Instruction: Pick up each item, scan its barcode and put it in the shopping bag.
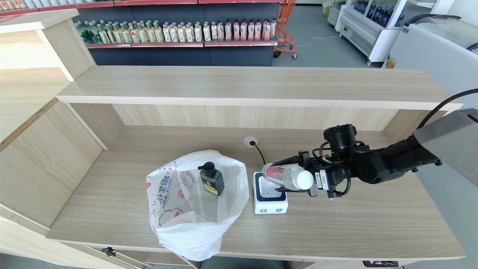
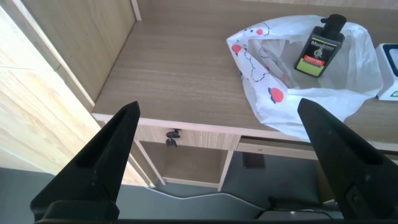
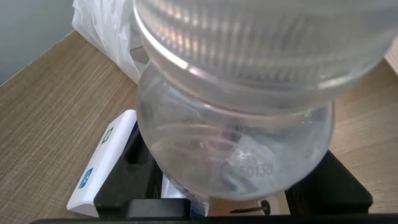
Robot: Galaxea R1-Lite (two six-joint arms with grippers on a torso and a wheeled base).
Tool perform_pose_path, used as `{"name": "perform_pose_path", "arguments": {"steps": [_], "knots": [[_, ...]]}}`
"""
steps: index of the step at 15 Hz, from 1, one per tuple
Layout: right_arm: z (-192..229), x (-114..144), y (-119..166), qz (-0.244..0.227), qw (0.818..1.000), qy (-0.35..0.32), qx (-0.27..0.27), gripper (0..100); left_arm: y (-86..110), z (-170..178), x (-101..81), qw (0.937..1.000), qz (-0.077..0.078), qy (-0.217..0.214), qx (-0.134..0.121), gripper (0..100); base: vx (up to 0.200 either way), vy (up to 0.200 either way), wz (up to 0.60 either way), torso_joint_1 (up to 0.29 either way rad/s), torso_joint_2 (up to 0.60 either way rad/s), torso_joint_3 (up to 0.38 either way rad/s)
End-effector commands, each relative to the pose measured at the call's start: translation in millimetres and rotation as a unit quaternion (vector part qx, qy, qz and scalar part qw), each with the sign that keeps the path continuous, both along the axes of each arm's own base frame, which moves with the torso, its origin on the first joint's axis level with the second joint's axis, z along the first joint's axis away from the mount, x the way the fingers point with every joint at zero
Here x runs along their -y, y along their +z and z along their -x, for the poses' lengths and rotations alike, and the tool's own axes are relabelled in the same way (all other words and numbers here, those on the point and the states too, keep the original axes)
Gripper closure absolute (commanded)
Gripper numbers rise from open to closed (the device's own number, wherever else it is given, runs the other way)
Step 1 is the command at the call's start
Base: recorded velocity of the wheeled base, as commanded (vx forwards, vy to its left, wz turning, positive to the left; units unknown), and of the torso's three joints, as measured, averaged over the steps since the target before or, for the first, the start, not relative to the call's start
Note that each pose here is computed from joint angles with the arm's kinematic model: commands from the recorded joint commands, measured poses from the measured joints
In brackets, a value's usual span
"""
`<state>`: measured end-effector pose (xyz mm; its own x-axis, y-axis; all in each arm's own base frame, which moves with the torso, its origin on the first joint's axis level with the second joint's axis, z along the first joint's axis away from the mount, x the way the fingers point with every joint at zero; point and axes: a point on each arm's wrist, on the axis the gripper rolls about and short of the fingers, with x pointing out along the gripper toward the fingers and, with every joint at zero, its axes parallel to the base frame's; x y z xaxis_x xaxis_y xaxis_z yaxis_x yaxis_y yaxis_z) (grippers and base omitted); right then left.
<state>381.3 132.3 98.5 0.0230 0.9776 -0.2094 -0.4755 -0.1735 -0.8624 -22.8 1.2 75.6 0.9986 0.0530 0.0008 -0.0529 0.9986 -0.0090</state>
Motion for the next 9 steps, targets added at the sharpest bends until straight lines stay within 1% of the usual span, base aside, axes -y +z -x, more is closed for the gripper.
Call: {"name": "perform_pose_path", "arguments": {"steps": [1,9], "knots": [[0.9,0.1,-1.6,0.002,1.000,0.000,-0.003,100,0.0,0.0,0.0,1.0000,0.000,0.000,0.000,0,0.000,0.000,0.00,0.000,0.00,0.000],[4.7,1.3,-1.1,0.003,1.000,-0.002,-0.007,100,0.0,0.0,0.0,1.0000,0.000,0.000,0.000,0,0.000,0.000,0.00,0.000,0.00,0.000]]}}
